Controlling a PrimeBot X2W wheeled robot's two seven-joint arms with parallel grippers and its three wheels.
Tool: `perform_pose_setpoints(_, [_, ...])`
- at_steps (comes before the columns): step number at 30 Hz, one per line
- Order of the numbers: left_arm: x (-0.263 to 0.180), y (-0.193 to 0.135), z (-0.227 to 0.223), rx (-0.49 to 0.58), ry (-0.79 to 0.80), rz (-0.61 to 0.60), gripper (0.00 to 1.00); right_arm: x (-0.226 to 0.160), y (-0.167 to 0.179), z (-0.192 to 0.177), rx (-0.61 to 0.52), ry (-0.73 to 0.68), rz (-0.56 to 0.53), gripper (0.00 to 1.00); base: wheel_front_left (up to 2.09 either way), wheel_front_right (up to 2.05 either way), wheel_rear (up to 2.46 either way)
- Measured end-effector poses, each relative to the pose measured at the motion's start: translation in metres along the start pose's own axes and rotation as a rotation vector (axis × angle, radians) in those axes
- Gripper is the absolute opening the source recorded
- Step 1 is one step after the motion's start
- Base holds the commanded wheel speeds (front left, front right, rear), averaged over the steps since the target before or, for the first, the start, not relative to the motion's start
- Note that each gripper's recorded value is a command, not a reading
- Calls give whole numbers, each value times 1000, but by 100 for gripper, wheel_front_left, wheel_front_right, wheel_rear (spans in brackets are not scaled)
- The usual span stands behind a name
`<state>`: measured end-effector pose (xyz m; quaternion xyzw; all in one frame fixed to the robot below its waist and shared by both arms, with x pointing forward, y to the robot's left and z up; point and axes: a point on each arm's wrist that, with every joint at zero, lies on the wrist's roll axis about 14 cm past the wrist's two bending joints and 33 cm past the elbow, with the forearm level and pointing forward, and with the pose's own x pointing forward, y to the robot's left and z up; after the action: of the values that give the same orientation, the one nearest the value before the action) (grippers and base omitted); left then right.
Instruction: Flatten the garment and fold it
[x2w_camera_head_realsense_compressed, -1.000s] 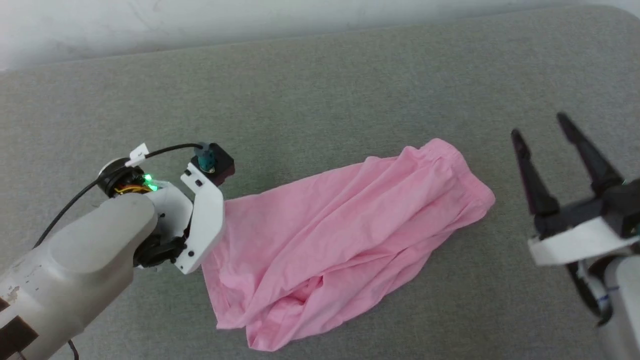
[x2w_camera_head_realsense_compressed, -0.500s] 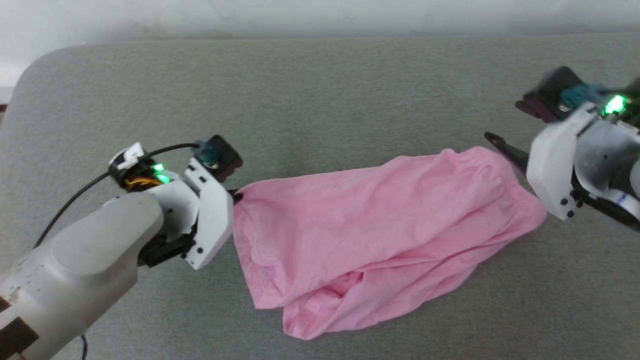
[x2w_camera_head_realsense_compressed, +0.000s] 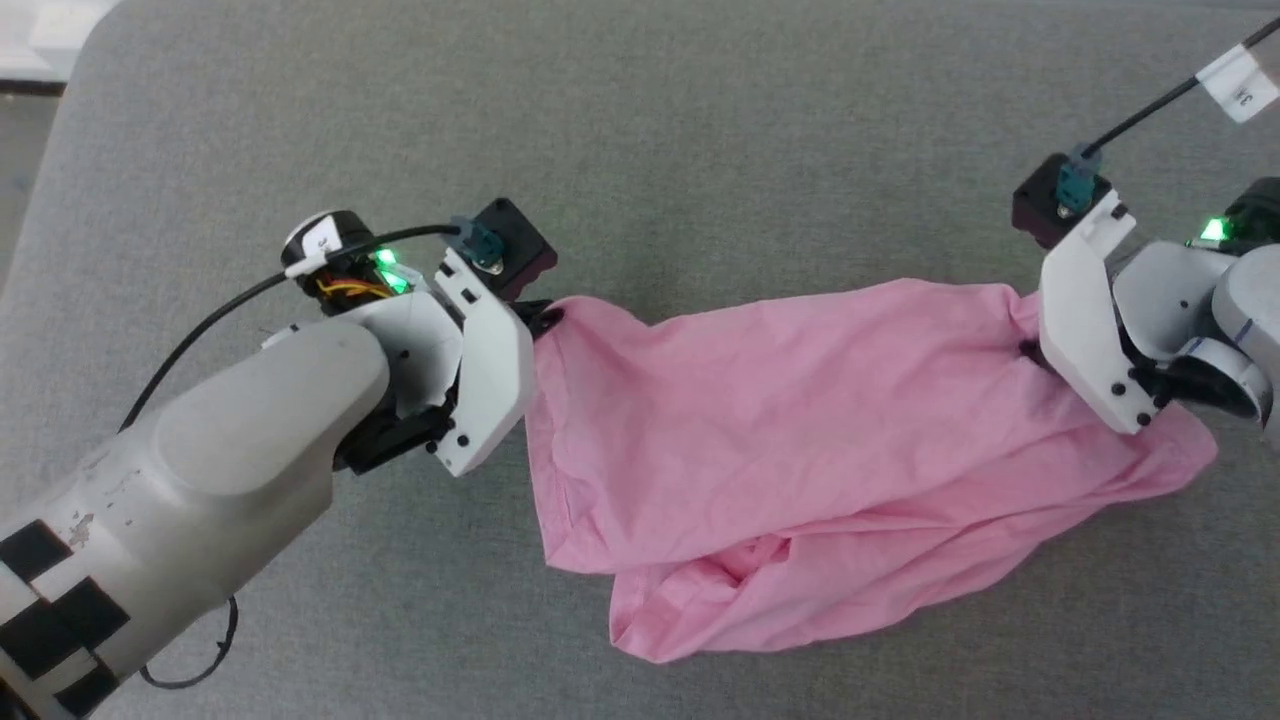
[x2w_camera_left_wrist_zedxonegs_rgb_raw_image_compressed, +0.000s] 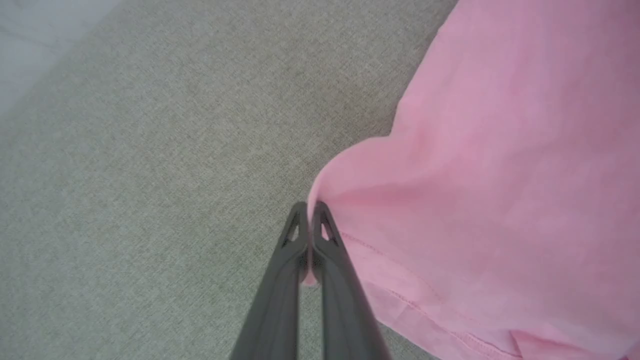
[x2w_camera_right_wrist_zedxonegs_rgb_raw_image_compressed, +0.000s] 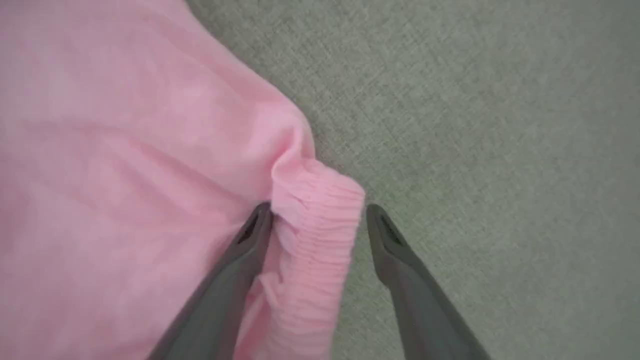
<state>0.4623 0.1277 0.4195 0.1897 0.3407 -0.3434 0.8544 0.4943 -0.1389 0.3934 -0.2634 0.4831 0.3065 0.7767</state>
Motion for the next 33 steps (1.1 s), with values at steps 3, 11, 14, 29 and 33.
perform_pose_setpoints(3, [4, 2, -8, -17, 12, 1, 0, 15, 6, -5, -10, 22, 32, 100, 0, 0, 0])
perform_pose_setpoints(11, [7, 9, -18, -36, 26, 12, 0, 21, 6, 4, -11, -80, 44, 0, 0, 0, 0])
perform_pose_setpoints(14, [4, 11, -10, -32, -12, 26, 0, 15, 11, 22, -3, -207, 43, 0, 0, 0, 0])
perform_pose_setpoints(29, [-90, 72, 134, 52, -545, 300, 0, -166, -63, 134, 76, -1040, -270, 0, 0, 0, 0])
perform_pose_setpoints(33, [-117, 85, 197, 98, -731, 364, 0, -210, -89, 154, 83, -1178, -373, 0, 0, 0, 0])
